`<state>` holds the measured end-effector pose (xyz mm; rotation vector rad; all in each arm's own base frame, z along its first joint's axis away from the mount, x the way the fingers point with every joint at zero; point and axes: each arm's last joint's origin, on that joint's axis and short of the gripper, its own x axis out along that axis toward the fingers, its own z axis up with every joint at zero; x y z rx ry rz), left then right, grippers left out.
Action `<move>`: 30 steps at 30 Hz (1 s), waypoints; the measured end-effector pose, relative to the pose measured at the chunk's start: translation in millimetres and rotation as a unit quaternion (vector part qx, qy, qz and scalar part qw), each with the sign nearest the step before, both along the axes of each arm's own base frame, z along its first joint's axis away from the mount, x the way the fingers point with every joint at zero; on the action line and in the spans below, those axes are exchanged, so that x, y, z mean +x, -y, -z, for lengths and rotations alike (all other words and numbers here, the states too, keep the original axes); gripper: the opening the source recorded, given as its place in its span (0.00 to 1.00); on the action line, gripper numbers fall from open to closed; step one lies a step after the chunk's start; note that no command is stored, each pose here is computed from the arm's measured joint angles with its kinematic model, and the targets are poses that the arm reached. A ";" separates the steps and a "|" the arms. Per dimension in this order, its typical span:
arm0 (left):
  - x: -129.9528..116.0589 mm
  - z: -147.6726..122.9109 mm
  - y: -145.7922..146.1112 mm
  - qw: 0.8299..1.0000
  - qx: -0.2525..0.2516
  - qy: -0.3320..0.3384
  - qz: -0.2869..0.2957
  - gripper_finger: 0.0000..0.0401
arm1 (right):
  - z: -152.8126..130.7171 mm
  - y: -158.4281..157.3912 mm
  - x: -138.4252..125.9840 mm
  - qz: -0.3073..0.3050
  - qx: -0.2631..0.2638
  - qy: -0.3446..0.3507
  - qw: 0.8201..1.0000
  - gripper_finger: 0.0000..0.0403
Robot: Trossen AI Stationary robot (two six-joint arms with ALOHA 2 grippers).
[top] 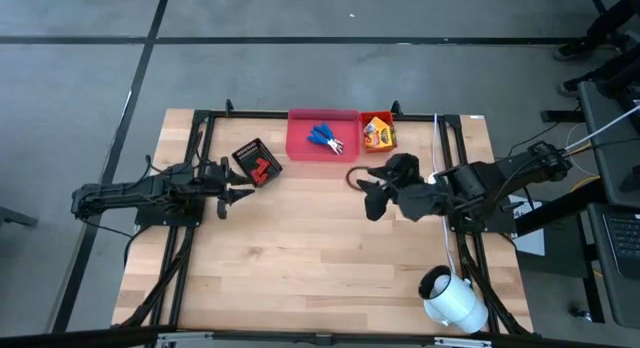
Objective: Pick & Place School Supplies
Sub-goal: Return to Home Position
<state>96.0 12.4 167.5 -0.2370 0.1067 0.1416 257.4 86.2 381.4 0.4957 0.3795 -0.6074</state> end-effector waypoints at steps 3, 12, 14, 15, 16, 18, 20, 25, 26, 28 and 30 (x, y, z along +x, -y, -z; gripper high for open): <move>0.0 0.0 0.0 1.000 0.000 0.000 0.000 0.36 | 29.5 1.0 3.1 -0.012 -0.036 -0.052 0.998 0.53; 0.0 0.0 0.0 1.000 -0.001 0.000 0.000 0.36 | 157.3 36.2 26.1 -0.201 0.003 0.023 0.979 0.53; 0.0 0.0 0.0 1.000 -0.001 0.000 0.000 0.36 | 171.1 53.8 22.7 -0.221 -0.011 0.034 0.975 0.53; 0.0 0.0 0.0 1.000 -0.001 0.000 0.000 0.36 | 174.6 63.4 21.1 -0.233 -0.022 0.038 0.971 0.53; 0.0 0.0 0.0 1.000 -0.001 0.000 0.000 0.36 | 177.1 71.7 19.0 -0.248 -0.032 0.043 0.967 0.53; 0.0 0.0 0.0 1.000 -0.001 0.000 0.000 0.36 | 179.2 87.2 15.0 -0.276 -0.057 0.056 0.958 0.53; 0.0 0.0 0.0 1.000 -0.001 0.000 0.000 0.36 | 178.4 99.4 7.4 -0.294 -0.082 0.075 0.949 0.53; 0.0 0.0 0.0 1.000 -0.001 0.000 -0.001 0.36 | 179.3 115.4 -34.4 -0.292 -0.118 0.128 0.940 0.53; 0.0 0.0 0.0 1.000 -0.001 0.000 -0.001 0.36 | 180.4 115.2 -44.7 -0.286 -0.123 0.138 0.940 0.53; 0.0 0.0 0.0 1.000 -0.001 0.000 -0.001 0.36 | 182.6 112.6 -66.2 -0.272 -0.130 0.160 0.940 0.53; 0.0 0.0 0.0 1.000 -0.001 0.000 -0.001 0.36 | 187.4 110.1 -83.6 -0.261 -0.133 0.176 0.940 0.53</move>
